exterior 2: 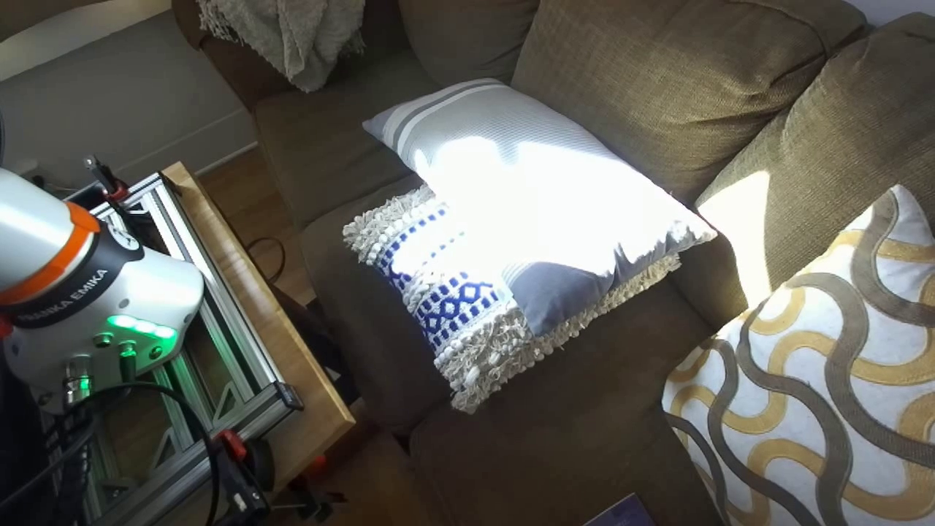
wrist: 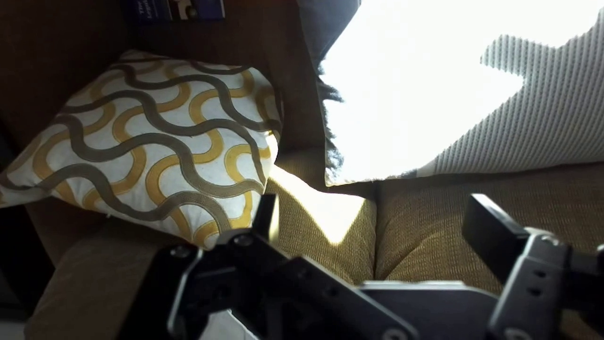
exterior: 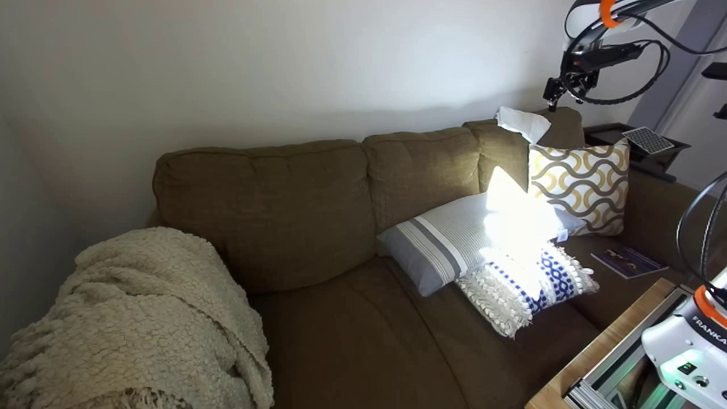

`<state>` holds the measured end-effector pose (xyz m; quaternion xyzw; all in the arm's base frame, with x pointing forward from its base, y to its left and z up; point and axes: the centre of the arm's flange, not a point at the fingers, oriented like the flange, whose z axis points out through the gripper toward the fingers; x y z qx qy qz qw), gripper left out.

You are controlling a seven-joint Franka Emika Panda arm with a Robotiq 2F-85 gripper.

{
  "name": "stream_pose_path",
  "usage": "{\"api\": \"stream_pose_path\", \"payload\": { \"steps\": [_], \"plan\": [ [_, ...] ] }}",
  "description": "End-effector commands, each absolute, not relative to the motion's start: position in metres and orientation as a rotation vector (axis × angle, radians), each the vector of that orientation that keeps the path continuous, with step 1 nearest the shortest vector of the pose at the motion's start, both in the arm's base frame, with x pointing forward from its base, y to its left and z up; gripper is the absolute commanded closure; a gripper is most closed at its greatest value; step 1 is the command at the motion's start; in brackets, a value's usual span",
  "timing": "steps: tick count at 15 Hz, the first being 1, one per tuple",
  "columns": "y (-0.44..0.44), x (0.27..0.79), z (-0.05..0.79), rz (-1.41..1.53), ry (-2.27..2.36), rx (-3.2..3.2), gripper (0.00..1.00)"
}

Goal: Put the brown pillow on the left corner of the couch then put the gray pillow on the blue pillow

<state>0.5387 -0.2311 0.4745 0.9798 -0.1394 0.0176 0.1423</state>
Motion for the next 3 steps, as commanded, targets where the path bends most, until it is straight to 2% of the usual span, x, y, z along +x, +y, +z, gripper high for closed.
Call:
{"api": "stream_pose_path", "payload": {
  "steps": [1, 3],
  "plan": [
    [-0.231, 0.5384, 0.4737, 0.049, -0.401, 2.828, 0.0],
    [-0.2307, 0.5378, 0.4719, 0.046, -0.399, 2.829, 0.0]
  ]
}}
